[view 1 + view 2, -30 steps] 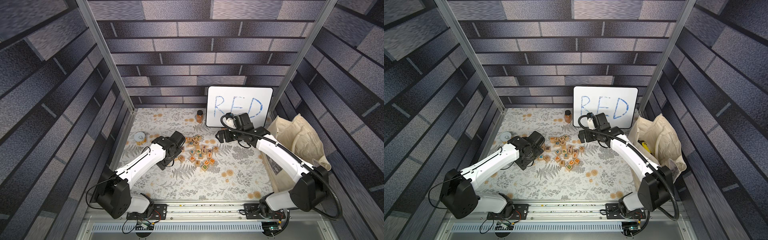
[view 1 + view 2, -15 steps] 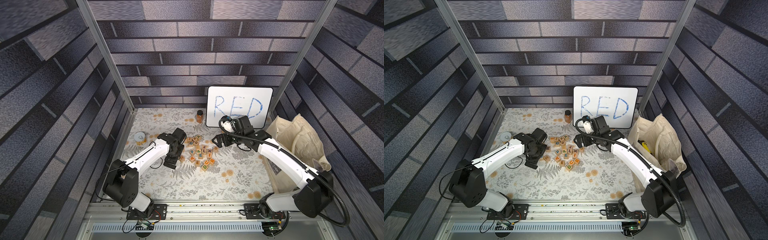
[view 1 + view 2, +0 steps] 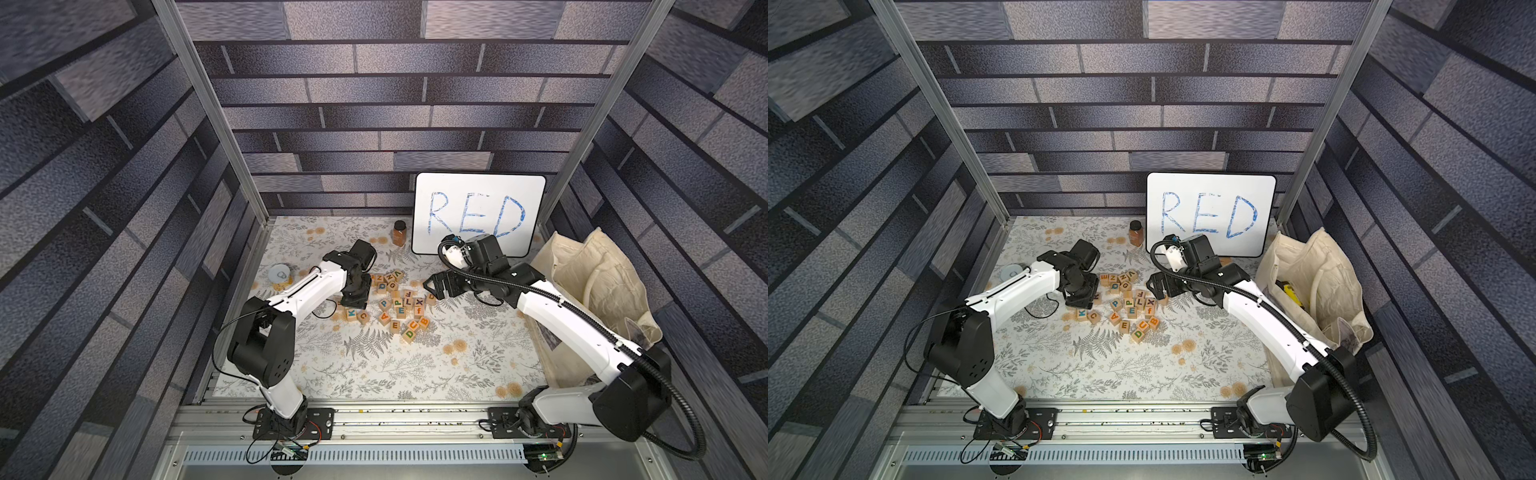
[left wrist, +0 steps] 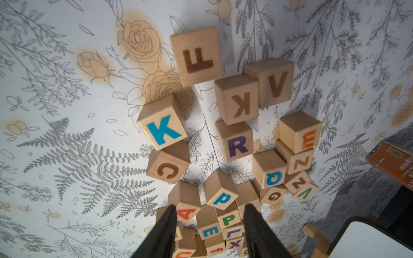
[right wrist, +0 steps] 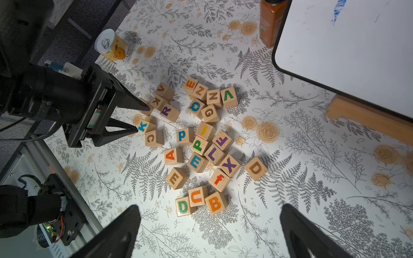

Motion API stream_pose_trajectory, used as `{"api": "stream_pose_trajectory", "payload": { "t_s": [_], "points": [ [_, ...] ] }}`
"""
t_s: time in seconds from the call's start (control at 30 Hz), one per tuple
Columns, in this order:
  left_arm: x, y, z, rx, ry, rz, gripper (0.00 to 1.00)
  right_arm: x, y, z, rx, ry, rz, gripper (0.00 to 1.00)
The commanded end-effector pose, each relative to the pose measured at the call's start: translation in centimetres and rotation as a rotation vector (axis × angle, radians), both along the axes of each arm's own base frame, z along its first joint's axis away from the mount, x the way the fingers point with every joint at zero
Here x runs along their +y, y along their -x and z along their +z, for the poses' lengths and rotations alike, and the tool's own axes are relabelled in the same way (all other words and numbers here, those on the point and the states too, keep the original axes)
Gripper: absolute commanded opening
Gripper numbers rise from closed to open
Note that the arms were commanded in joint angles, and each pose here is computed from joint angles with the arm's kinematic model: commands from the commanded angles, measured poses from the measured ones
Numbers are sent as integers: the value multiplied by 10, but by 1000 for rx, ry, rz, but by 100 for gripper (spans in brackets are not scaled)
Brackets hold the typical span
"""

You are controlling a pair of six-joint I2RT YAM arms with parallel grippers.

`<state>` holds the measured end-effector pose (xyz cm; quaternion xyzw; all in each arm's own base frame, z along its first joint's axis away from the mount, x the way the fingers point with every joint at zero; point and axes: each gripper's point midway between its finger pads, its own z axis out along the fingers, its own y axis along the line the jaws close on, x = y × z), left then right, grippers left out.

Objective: Assemble the uppercase word "red" with letter blocks
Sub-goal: Pick up the letter block from the center of the board.

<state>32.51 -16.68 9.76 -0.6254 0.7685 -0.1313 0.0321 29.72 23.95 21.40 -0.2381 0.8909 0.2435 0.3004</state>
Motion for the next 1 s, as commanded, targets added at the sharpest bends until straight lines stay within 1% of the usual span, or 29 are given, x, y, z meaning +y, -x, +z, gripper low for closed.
{"api": "stream_pose_trajectory", "payload": {
  "t_s": [0.0,0.03,0.13,0.33,0.57,0.97],
  "points": [
    [4,-9,0,10,-2,0,53,4,3,-7,28,-7,6,100],
    [4,-12,0,10,0,-1,55,5,3,-8,34,-9,6,100],
    [4,-21,-2,6,7,-3,53,6,1,-10,40,-8,0,100],
    [3,-30,-6,22,17,4,53,9,-4,-18,59,2,-5,100],
    [-4,-31,-14,57,37,-8,59,8,-10,-24,65,25,-18,100],
    [-7,-25,-33,105,26,-6,58,3,-10,-37,78,61,-39,100]
  ]
}}
